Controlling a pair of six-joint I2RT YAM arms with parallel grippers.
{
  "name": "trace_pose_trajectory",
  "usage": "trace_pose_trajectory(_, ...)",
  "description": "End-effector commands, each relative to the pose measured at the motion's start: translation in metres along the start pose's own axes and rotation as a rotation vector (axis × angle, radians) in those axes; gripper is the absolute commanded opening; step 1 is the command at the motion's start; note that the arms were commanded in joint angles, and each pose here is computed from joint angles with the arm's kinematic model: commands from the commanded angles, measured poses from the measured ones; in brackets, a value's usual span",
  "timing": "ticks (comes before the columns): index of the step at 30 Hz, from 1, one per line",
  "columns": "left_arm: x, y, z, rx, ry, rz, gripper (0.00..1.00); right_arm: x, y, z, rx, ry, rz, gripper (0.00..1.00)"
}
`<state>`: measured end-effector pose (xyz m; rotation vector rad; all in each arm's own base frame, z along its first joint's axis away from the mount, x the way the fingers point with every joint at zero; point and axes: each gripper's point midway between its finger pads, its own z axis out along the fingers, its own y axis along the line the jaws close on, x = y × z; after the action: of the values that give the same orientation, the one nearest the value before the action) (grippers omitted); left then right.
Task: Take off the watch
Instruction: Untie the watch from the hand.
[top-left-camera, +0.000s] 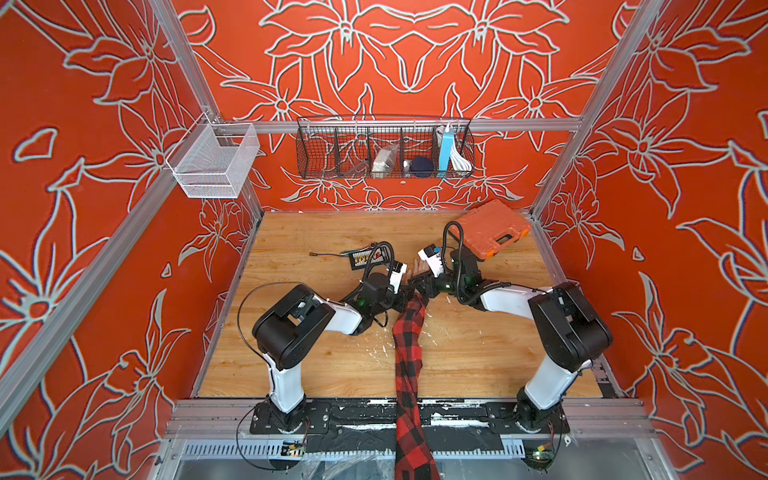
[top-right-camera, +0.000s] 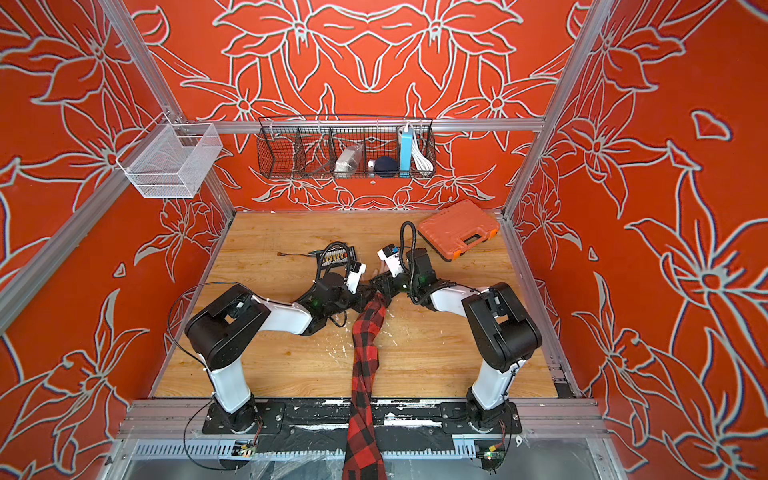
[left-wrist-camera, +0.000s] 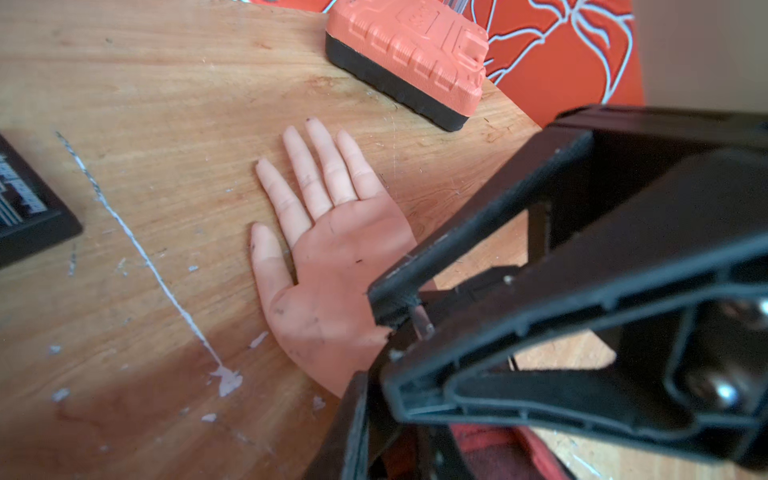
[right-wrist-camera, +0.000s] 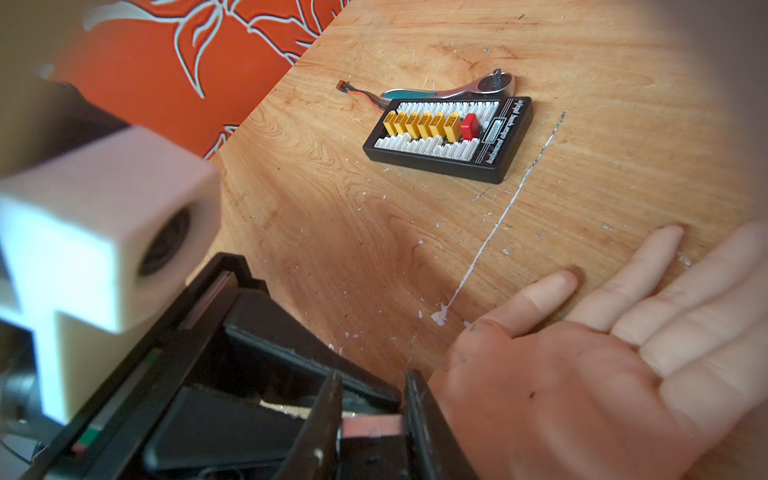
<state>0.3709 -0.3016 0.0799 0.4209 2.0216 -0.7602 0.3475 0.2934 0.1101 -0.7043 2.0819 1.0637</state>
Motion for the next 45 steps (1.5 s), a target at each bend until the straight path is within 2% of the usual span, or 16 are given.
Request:
trace_pose_trajectory(1,0.008,0.022,0.003,-0.11,0.024,-0.007,0.05,-0.027,0.019,-0.001,-0.063,-0.053,-0.035,0.0)
trace_pose_trajectory(2,0.01,0.025,0.001,-0.129,0.028,-0.006,0.0,-0.027,0.019,-0.002,-0.059,-0.052,-0.038,0.0)
trace_pose_trajectory(11,0.015,0.046,-0.013,-0.252,0.031,-0.002,0.0,-0.026,0.017,-0.02,0.032,-0.03,-0.104,0.0)
trace_pose_trajectory(20,0.02,0.061,-0.025,-0.32,0.038,-0.023,0.0,-0.017,0.013,-0.043,0.126,-0.015,-0.163,0.0)
trace_pose_trajectory(34,0.025,0.078,-0.036,-0.356,0.047,-0.07,0.0,-0.006,0.006,-0.056,0.185,-0.02,-0.181,0.0)
trace_pose_trajectory(41,0.02,0.073,-0.038,-0.33,0.029,-0.071,0.0,-0.004,0.009,-0.053,0.155,-0.022,-0.165,0.0)
trace_pose_trajectory(42,0.018,0.072,-0.039,-0.325,0.023,-0.069,0.0,-0.004,0.009,-0.054,0.157,-0.024,-0.162,0.01)
trace_pose_trajectory(45,0.009,0.067,-0.042,-0.309,0.009,-0.06,0.0,-0.004,0.009,-0.054,0.162,-0.023,-0.156,0.18)
